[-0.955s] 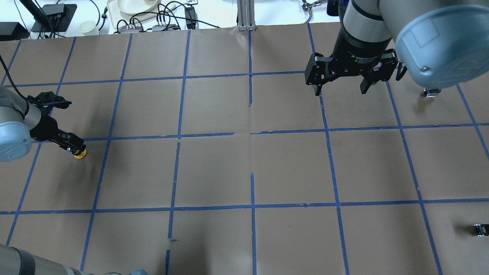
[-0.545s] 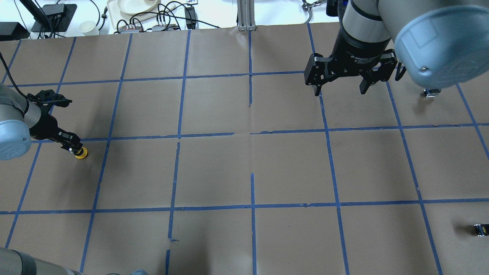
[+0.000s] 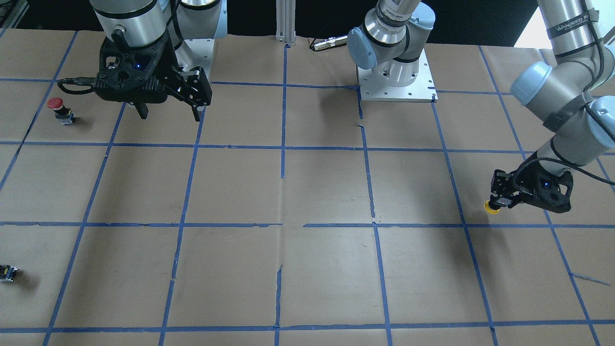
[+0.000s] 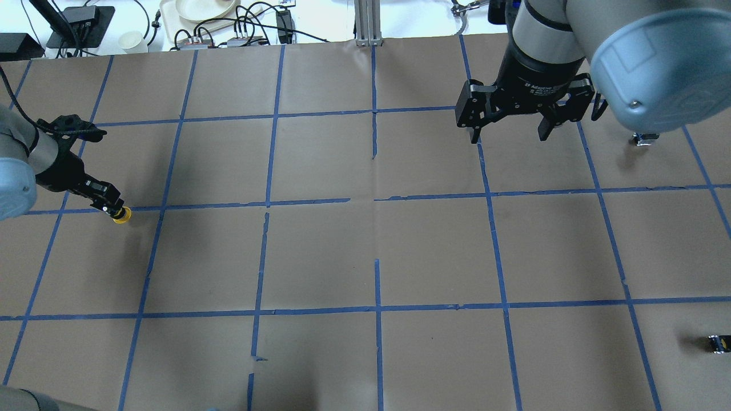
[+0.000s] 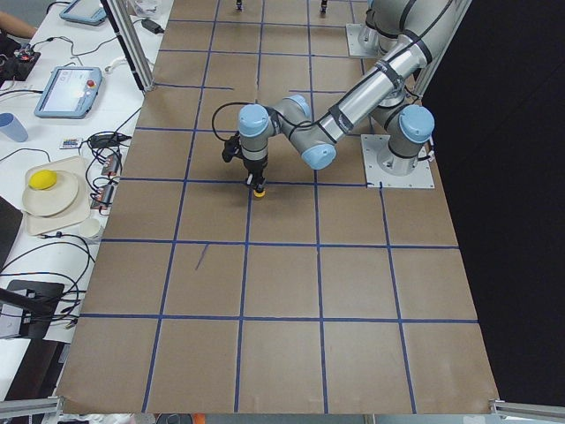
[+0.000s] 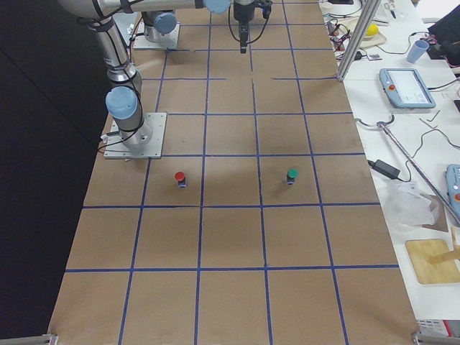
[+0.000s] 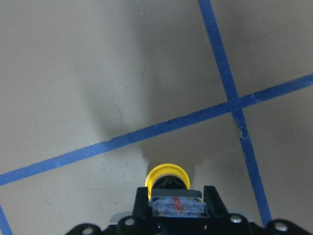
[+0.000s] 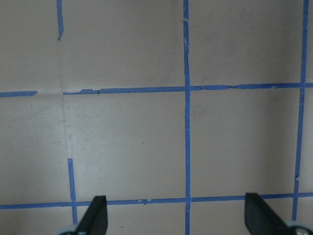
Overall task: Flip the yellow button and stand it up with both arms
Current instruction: 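Lift the yellow button with the left gripper toward the table center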
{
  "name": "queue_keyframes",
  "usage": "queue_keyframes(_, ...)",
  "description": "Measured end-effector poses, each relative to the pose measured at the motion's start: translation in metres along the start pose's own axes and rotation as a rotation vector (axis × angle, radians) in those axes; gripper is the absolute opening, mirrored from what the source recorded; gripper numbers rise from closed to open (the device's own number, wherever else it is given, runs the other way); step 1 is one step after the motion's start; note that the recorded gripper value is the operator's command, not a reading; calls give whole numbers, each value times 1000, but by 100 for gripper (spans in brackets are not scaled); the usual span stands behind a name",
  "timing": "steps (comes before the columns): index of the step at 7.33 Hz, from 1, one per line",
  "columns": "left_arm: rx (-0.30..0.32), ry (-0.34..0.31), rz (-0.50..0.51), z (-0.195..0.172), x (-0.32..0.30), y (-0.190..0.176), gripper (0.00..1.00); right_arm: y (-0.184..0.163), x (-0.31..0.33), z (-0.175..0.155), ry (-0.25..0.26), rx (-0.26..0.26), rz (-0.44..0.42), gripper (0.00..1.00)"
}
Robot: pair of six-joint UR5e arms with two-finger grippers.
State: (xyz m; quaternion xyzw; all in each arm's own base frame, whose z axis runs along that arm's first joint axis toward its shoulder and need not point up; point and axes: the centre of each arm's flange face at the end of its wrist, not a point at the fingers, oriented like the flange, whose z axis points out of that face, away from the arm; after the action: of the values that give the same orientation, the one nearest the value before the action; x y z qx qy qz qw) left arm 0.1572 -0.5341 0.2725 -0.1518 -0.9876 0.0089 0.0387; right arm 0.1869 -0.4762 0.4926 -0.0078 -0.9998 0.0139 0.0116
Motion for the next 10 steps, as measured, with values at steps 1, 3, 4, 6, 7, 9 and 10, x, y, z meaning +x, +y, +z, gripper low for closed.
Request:
queue_keyframes(1,18,70,-45,-12,10,-13,5,0,0,0,1,0,1,100)
queue_keyframes(3,84,253,-129,-22,45,-35,4,-1,1,1,1,-3,-1,100)
queue_keyframes(4,130,402,-177,-30,74,-44,4,-1,1,1,1,-3,0,100)
queue_keyframes(6,228,680,-283,-62,147,-70,3,0,2,0,2,-1,0,100)
queue_keyframes(7,260,818,-333,-82,187,-82,3,-1,3,0,3,0,-8,100)
queue_keyframes(9,303,1077,-429,-119,232,-94,2,-5,12,-4,-4,10,-38,100)
queue_keyframes(10,312,1179,-456,-136,248,-94,2,-15,39,-16,-35,29,-21,100)
